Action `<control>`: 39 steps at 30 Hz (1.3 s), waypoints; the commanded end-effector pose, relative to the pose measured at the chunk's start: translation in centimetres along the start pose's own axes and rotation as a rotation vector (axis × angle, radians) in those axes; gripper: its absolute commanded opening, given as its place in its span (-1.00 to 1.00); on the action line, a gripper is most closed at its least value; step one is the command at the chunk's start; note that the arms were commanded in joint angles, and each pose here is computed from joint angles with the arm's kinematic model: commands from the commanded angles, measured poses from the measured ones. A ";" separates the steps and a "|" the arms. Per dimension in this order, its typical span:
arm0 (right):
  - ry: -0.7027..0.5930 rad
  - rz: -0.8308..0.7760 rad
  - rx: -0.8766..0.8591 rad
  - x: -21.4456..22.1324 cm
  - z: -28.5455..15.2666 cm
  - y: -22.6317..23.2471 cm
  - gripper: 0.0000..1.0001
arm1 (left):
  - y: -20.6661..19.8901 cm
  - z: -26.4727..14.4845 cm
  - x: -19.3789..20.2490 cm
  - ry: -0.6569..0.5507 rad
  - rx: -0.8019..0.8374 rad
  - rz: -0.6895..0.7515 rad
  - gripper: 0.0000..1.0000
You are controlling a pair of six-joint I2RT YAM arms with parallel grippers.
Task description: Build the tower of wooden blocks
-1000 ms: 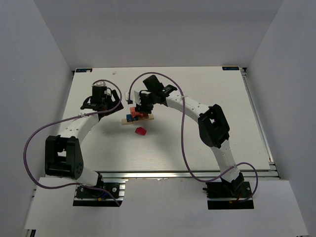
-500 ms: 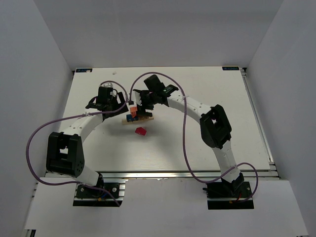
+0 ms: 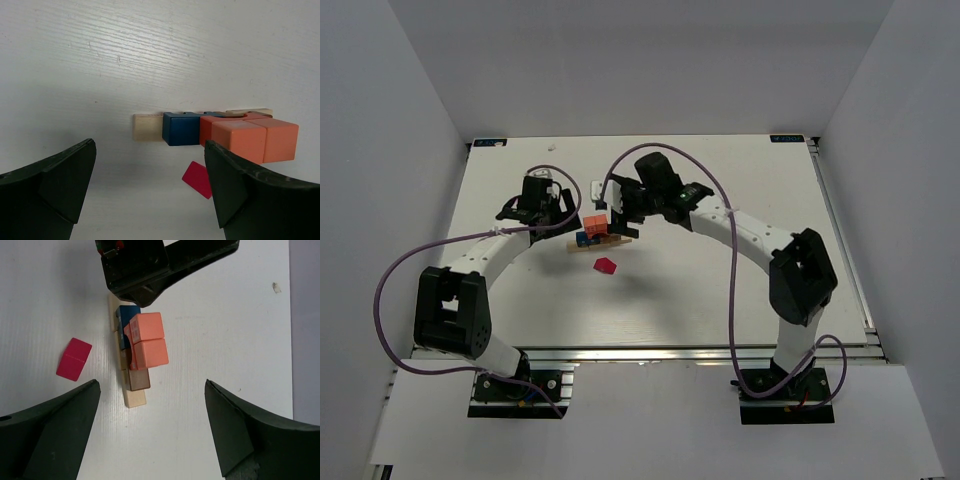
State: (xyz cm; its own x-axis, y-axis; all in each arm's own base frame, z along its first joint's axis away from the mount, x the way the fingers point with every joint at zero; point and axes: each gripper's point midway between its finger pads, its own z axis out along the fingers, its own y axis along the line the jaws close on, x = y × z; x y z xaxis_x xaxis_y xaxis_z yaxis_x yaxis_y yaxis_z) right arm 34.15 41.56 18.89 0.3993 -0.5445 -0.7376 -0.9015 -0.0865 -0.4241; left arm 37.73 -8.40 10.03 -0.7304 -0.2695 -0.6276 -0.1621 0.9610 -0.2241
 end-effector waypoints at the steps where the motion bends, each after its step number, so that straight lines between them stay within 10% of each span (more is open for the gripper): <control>1: -0.053 0.050 0.210 -1.8 -2.5 -2.7 0.79 | -1.0 -0.4 -1.3 -0.029 0.012 0.021 0.96; 27: -0.044 0.223 0.353 0.0 -6.8 -2.3 0.79 | -0.2 -1.3 -2.4 -0.080 -0.073 0.006 0.96; 39: -0.033 0.512 0.162 1.4 -3.4 4.1 0.79 | 5.2 -5.6 -5.1 -0.272 -0.268 -0.232 0.96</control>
State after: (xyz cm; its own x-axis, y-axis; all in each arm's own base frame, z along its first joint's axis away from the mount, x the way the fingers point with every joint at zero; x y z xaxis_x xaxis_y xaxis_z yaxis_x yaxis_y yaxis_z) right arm 31.81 36.82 19.74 0.0339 -0.4497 -0.8925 -0.9352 0.3006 -0.1870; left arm 37.49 -4.31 13.48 -0.5918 -0.3713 -0.7154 -0.3897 0.9088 -0.1492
